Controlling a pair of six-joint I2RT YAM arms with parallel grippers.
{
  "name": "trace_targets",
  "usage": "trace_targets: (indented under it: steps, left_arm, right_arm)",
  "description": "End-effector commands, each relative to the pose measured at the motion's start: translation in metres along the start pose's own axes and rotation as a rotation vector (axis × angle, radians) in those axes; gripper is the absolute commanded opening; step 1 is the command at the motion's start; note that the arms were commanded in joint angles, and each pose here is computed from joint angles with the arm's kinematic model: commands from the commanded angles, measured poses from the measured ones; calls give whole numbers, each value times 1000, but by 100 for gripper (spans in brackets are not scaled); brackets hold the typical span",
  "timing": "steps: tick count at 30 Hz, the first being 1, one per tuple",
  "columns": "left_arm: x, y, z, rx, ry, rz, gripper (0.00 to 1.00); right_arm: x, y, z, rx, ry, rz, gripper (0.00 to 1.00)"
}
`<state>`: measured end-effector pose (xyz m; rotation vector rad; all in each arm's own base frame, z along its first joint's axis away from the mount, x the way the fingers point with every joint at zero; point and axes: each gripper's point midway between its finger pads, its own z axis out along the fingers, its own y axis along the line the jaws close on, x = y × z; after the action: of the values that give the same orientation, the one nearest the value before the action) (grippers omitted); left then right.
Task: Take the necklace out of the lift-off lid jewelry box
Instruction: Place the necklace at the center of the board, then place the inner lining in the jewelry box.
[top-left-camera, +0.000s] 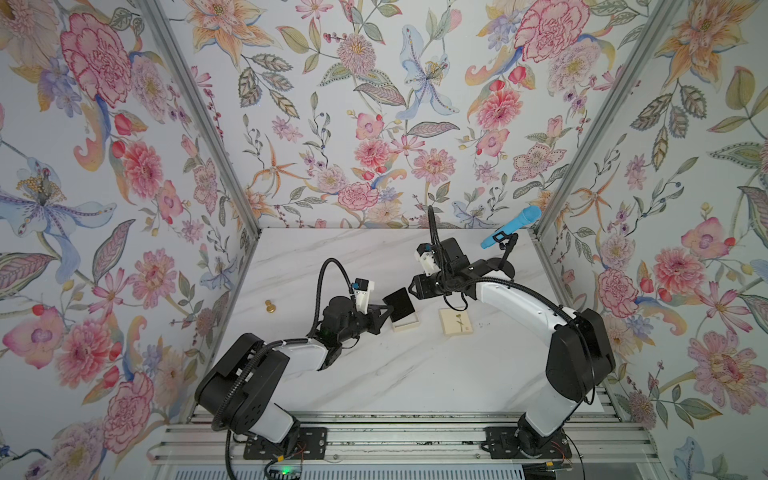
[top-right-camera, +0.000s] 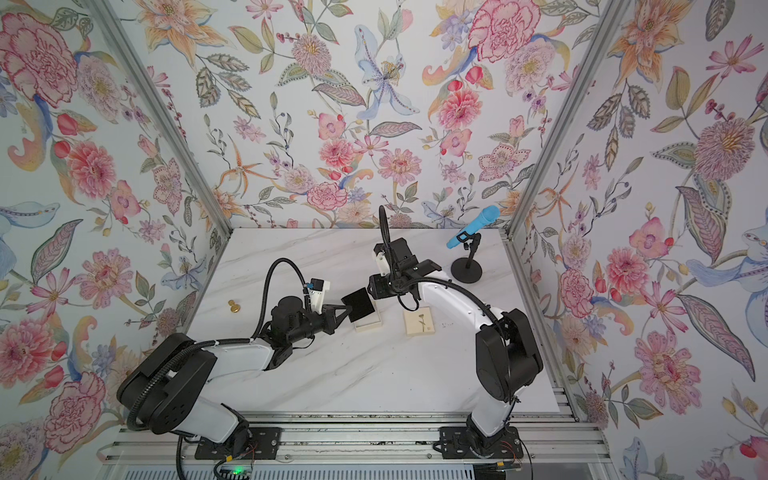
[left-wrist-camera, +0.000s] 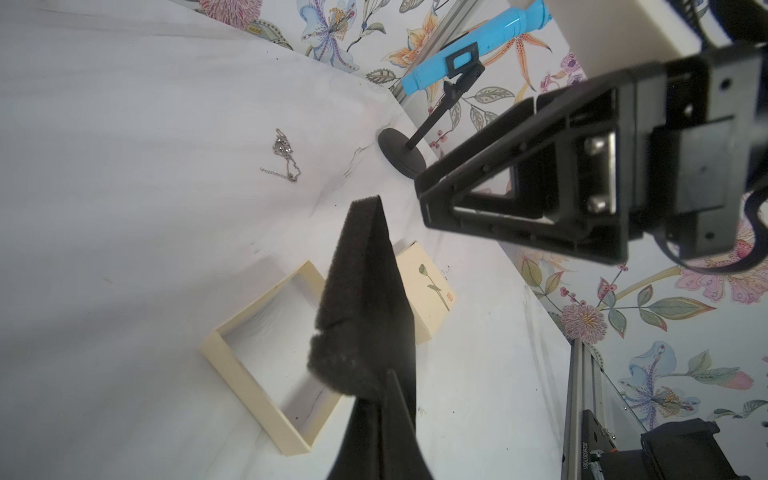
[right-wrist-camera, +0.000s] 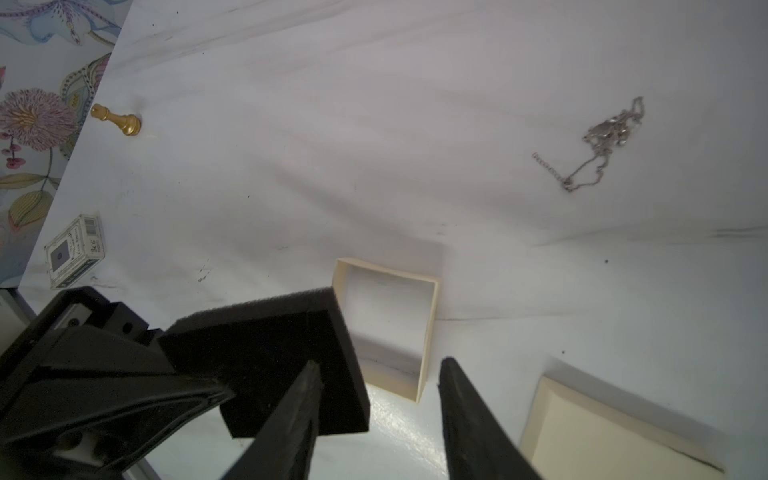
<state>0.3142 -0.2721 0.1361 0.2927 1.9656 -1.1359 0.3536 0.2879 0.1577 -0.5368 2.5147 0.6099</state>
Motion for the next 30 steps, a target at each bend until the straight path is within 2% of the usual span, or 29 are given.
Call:
trace_targets:
  steps: [1,7,13,23,30]
  left_arm:
    - [-8,-10,-1,55,-26,2,0]
    - [-10,-22,-6,103,-36,16,0]
    - [-11,-29,-10,131,-42,25,0]
    - [-10,-38,-15,176,-51,33,0]
    - [-10,-36,-13,173,-51,29,0]
  right_arm:
    - [14,10,-6,-10,18,-6,50]
    - [24,20,-3,-58,36,-11,54]
    - [21,38,-5,-167,21,-22,49]
    - [13,49,-16,-321,-9,-3,48]
    - [9,57,-30,-389,-25,-10,24]
